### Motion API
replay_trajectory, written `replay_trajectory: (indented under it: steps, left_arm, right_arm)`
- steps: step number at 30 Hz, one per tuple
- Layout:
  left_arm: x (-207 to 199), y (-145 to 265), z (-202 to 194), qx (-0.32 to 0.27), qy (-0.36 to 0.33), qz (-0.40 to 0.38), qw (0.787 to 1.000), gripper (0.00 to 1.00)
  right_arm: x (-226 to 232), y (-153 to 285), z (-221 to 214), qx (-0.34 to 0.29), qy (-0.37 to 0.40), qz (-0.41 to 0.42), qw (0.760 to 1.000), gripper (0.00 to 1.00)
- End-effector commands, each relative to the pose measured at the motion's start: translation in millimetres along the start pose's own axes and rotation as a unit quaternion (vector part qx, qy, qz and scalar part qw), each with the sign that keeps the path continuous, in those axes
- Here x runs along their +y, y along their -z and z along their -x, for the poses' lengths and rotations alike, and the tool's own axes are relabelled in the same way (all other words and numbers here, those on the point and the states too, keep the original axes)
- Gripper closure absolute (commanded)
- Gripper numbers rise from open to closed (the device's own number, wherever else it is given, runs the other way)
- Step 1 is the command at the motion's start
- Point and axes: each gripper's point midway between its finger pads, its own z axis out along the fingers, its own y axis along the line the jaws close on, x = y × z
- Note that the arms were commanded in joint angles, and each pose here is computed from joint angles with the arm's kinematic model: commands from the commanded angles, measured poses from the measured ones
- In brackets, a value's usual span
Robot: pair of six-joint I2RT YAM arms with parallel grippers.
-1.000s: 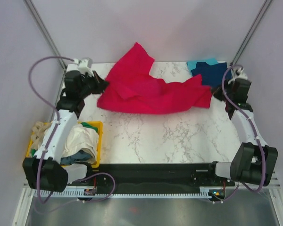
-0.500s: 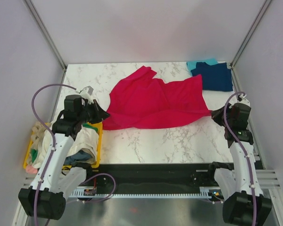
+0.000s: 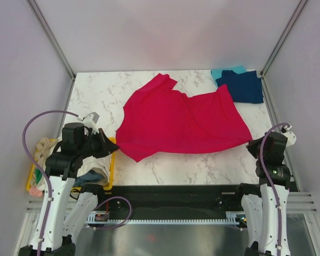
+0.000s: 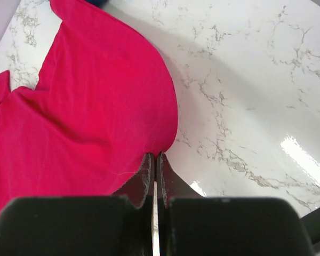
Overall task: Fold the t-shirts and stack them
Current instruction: Fold the tshirt
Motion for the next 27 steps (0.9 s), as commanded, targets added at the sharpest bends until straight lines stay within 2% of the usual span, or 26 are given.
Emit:
replay_trajectory:
  steps: [1,2,3,6,9,14,18,27]
  left_arm:
    - [8.7,3.3,-15.5,0.017,0.017,0.021,0.999,0.98]
    - [11.1,-0.5,-17.8,0.021,0.018,0.022,0.999,0.98]
    - [13.2,-5.7,-21.4,0.030,0.022,0.021,0.999,0.98]
    - [12.3,-15.4,-6.1,0.019,0.013,0.020,1.000,0.98]
    - [17.9,-31.0,16.1,0.019,-0.004,0.038,0.999,0.98]
    - [29.1,-79.2,38.6,0.086,-0.012,0.054,0.995,0.98]
    - [31.2,-103.4,73.0,0.082,-0.013,0.070,0.994,0.98]
    - [62.0,-156.2,115.3,0.091,-0.005,0.143,0.985,0.98]
  right_arm:
    - [2.1,3.3,19.4,-0.030,-0.009,-0.016,0.999,1.00]
    - [5.6,-0.3,16.4,-0.019,-0.007,-0.009,1.000,1.00]
    - [17.6,-3.8,5.7,0.015,-0.003,0.021,1.000,1.00]
    - [23.5,-31.7,-32.1,0.117,0.011,0.036,0.992,1.00]
    - [26.5,-52.5,-40.5,0.143,0.022,0.041,0.989,1.00]
    - [46.4,-74.3,-21.2,0.134,0.031,0.054,0.989,1.00]
    - [52.9,-94.7,-6.5,0.130,0.040,0.037,0.990,1.00]
    - [46.1,-141.3,-6.3,0.145,0.044,-0.009,0.988,1.00]
